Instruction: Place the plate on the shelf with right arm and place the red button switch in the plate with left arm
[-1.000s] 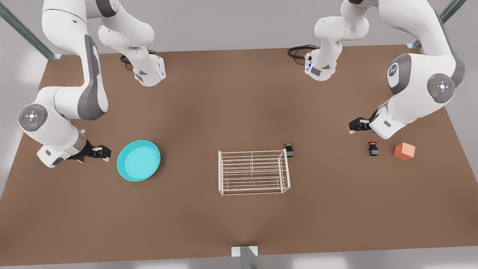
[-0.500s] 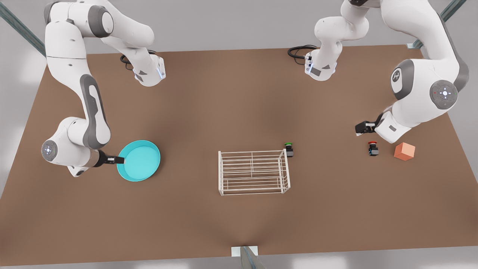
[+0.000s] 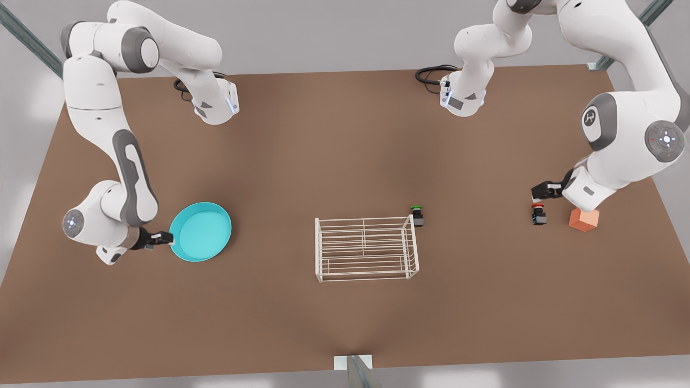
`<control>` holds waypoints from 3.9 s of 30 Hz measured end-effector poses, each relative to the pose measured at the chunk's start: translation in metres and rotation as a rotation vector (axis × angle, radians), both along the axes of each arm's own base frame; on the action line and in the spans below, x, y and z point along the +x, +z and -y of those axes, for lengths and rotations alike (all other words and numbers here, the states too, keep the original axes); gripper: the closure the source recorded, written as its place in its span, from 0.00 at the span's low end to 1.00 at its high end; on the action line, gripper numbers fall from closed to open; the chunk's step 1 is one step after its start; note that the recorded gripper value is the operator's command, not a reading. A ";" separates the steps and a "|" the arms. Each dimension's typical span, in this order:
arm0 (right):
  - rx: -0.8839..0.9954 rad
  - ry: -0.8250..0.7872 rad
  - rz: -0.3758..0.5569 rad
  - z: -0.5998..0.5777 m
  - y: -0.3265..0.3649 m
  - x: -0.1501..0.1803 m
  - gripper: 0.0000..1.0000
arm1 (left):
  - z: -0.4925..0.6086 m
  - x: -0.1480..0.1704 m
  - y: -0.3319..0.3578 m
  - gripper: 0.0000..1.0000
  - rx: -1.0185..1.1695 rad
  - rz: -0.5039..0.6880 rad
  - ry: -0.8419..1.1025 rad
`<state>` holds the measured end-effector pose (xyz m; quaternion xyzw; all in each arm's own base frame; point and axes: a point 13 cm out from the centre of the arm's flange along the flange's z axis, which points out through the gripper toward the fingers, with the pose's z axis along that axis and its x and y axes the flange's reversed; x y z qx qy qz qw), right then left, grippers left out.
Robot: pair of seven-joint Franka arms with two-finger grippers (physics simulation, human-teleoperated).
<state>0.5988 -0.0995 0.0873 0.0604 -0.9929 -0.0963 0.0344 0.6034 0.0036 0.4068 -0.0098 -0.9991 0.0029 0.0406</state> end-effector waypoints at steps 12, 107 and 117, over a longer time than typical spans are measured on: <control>0.036 0.122 0.031 -0.017 -0.028 0.002 0.19 | -0.006 -0.006 0.004 0.00 0.006 -0.018 -0.025; -0.105 -0.079 0.217 -0.205 0.302 0.097 0.00 | -0.177 -0.040 -0.351 0.61 0.046 0.199 0.120; -0.320 -0.038 -0.016 -0.096 0.273 0.034 0.00 | -0.083 0.081 -0.210 0.61 0.054 0.276 -0.053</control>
